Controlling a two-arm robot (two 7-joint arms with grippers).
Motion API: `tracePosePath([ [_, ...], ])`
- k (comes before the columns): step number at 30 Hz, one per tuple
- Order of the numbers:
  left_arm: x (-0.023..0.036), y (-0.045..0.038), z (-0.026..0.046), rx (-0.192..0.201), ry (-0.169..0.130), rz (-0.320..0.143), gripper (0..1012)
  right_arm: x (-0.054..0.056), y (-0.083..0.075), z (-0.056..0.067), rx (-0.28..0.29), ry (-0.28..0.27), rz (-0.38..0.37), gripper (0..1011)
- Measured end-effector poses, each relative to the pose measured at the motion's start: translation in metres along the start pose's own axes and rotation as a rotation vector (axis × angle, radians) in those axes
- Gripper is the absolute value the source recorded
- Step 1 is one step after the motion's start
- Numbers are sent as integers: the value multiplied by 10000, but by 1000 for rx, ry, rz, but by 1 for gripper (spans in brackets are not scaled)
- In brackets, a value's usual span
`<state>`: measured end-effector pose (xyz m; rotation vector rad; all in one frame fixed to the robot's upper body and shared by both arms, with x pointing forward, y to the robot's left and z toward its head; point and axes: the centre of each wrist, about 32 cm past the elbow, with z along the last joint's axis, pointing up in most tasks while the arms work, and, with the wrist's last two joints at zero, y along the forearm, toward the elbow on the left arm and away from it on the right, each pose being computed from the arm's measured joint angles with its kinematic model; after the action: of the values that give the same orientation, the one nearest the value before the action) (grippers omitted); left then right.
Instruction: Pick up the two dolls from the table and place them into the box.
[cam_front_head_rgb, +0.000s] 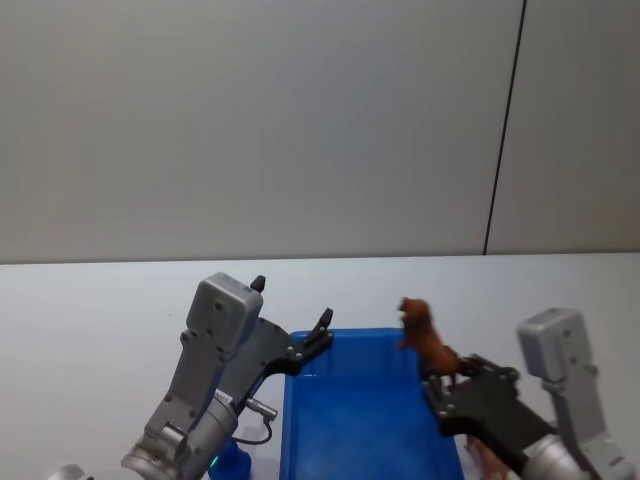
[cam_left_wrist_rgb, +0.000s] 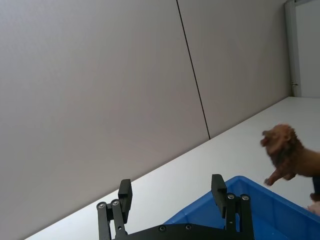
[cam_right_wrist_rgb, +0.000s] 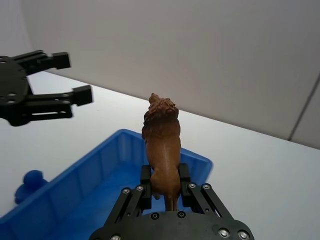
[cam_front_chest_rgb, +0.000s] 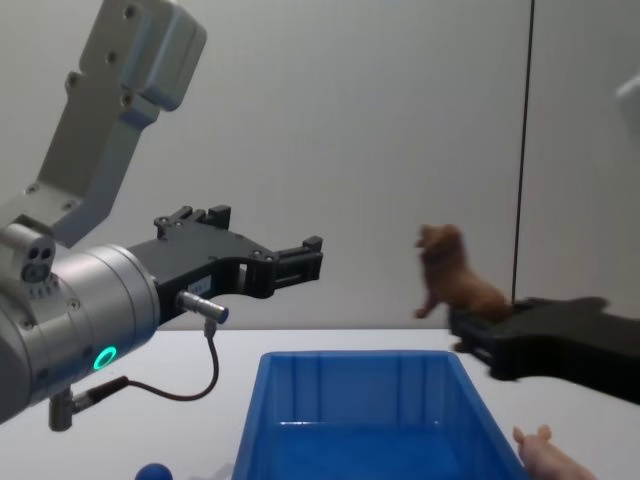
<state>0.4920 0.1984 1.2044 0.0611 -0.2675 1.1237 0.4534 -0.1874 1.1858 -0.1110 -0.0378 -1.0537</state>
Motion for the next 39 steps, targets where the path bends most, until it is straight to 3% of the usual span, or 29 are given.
tracePosePath([
  [5, 0, 0, 0, 0, 0, 0, 1001, -39, 114, -6, 0, 2, 54, 389],
  [12, 0, 0, 0, 0, 0, 0, 1001, -73, 240, -19, -7, 5, 98, 642],
  [25, 0, 0, 0, 0, 0, 0, 1001, -69, 240, -32, -15, 3, 71, 1001],
  [39, 0, 0, 0, 0, 0, 0, 1001, -29, 46, -16, -36, 3, -40, 1001],
])
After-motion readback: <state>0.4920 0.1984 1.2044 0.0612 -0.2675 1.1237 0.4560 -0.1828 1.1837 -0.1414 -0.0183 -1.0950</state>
